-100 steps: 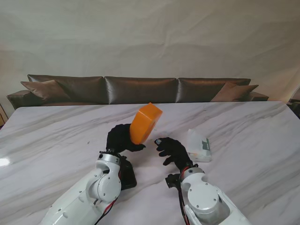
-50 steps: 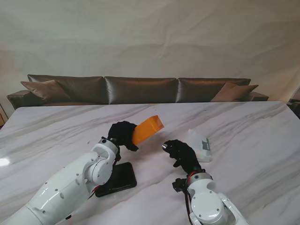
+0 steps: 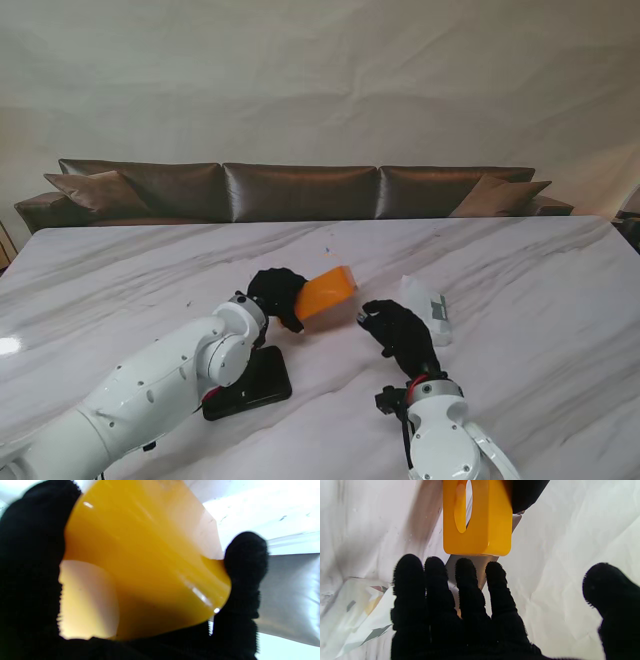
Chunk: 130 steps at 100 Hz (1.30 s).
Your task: Refill a tissue box and feed the first sheet
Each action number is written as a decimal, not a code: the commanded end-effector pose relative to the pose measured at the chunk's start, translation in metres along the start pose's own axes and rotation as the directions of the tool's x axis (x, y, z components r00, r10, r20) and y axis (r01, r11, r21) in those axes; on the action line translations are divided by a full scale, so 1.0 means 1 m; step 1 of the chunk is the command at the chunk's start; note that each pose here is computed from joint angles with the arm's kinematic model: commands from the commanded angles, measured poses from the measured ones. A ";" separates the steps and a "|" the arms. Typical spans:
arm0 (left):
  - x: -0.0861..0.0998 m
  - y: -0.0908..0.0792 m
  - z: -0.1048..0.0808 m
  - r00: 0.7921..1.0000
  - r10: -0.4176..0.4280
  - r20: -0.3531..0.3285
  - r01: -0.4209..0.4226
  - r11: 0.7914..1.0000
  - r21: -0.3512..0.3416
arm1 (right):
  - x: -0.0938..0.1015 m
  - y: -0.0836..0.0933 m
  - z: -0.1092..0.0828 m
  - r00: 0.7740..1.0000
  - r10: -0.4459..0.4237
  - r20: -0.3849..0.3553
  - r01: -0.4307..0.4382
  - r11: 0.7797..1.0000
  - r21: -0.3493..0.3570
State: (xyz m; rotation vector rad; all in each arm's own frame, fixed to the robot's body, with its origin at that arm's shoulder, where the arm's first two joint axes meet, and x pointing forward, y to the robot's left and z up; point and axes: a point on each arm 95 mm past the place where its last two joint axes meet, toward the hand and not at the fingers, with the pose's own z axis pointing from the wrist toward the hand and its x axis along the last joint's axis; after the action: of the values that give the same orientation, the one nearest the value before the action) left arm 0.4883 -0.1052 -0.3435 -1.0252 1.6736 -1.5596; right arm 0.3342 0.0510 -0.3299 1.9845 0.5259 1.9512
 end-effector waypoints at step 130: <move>0.022 0.026 0.004 0.996 0.010 -0.083 -0.026 0.982 -0.188 | -0.005 -0.004 -0.002 0.999 0.027 0.044 -0.028 0.999 0.017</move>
State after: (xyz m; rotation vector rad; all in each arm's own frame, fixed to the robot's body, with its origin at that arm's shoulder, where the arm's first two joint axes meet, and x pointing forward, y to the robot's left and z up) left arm 0.4822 -0.1254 -0.3653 -1.0310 1.9011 -1.4721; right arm 0.3340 0.0487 -0.3359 2.0383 0.4941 1.9175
